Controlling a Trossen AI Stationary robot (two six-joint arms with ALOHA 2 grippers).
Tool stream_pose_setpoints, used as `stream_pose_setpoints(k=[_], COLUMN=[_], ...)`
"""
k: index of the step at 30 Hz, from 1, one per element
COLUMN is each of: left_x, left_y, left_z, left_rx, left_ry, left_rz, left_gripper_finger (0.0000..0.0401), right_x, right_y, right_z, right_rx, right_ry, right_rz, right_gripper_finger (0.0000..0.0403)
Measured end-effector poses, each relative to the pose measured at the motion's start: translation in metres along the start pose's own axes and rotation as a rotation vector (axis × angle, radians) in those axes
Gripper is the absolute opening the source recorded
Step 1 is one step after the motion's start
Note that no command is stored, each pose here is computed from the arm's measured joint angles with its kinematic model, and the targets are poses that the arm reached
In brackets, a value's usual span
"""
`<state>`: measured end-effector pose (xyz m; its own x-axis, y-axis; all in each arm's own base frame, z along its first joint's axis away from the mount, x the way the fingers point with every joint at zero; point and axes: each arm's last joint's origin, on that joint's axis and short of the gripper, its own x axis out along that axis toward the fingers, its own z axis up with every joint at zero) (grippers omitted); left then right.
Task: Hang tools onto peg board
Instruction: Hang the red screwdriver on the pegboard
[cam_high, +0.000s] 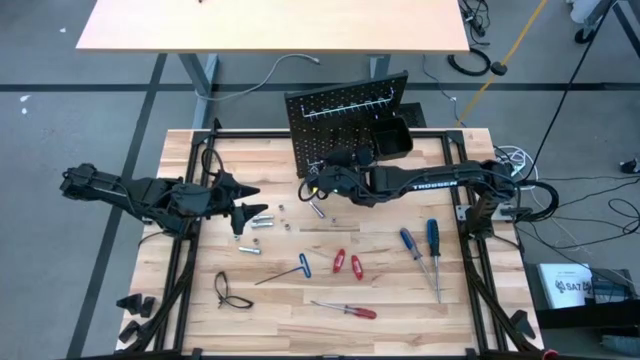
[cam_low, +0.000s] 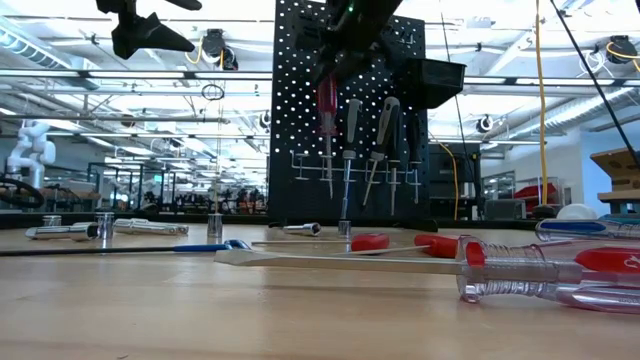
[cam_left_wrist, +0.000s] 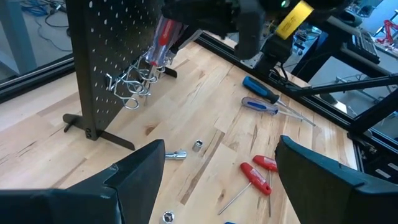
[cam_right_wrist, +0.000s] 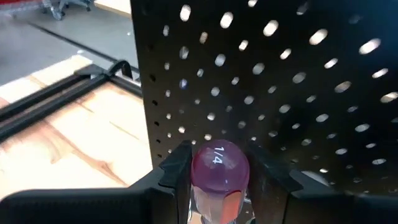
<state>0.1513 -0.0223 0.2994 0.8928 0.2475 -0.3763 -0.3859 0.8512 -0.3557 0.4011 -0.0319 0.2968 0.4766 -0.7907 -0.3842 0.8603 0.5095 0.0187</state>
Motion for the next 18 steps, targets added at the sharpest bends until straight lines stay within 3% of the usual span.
stream_pose_setpoints(k=[16,18], left_x=[0.0,0.0], left_y=[-0.001,-0.001], left_z=[0.0,0.0], left_rx=[-0.004,-0.004], left_ry=[0.02,0.02], left_rz=[-0.034,-0.034], left_gripper_finger=[0.0301,0.0301], right_x=[0.018,0.017], right_y=[0.012,0.012], right_z=[-0.025,-0.025], right_rx=[-0.029,-0.038], right_ry=[0.05,0.054], right_rz=[-0.01,-0.005], right_gripper_finger=[0.0107,0.0133])
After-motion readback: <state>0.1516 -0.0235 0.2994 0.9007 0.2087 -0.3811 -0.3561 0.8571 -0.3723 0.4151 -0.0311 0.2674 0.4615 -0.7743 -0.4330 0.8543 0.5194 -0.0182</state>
